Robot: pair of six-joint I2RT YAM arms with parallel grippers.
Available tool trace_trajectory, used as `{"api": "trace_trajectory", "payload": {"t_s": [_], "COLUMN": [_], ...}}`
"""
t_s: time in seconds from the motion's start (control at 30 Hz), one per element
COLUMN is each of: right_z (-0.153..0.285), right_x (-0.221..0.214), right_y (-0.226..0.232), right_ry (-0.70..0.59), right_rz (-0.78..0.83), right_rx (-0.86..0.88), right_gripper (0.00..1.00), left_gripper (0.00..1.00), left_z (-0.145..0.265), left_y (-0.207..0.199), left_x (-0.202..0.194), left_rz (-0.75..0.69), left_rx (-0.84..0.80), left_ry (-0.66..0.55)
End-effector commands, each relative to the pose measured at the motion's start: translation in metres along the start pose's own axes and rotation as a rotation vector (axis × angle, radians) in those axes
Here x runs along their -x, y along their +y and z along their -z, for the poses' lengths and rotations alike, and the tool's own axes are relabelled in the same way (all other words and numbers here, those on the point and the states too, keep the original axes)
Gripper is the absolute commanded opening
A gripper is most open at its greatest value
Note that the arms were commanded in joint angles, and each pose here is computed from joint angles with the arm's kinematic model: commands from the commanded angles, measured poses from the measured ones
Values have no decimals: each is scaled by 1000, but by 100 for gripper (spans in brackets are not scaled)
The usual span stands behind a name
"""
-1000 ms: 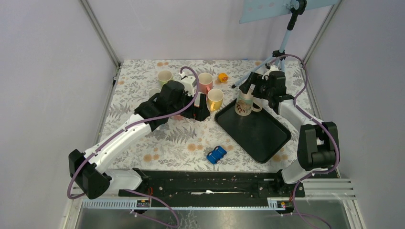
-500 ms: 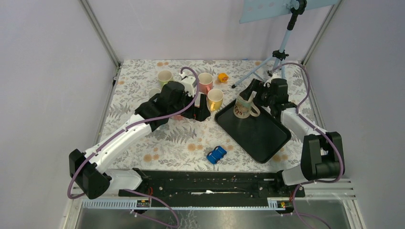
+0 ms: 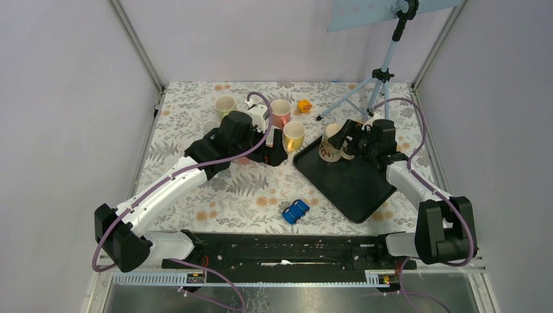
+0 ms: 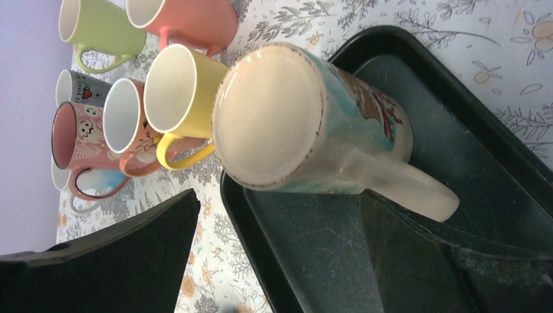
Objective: Turn the mug right side up
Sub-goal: Pick up the cup from the tray.
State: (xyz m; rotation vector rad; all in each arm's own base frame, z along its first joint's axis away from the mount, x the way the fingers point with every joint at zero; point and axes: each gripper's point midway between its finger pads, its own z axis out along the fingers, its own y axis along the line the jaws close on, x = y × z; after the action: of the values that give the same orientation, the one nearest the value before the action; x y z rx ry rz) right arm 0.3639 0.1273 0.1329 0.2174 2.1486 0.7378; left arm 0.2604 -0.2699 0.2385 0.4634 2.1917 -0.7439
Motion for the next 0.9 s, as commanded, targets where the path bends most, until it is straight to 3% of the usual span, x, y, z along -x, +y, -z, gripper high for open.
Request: {"api": "trace_trajectory", "payload": {"t_s": [0.0,0.2,0.43,0.87], "right_z": [7,8,11,-8], "right_x": [2,-11,7,0], "right_y": [13,14,-10,-7], "right_ry": [-20,-4,-56,-52], "right_rz": [29,92,267,411], "right_rx": [52,7,-116,-12], "right_gripper": [100,100,100,100], "left_gripper": [99,99,99,99], "left_z": [-1,-2,-2,2], "left_y": [-11,-11,-12,-11], "left_x": [12,12,9,7], "left_rz": [-18,-17,-16,-23], "left_rx": [-54,-57,-62,-63], "left_ry": [-50,-48,-45,-46]}}
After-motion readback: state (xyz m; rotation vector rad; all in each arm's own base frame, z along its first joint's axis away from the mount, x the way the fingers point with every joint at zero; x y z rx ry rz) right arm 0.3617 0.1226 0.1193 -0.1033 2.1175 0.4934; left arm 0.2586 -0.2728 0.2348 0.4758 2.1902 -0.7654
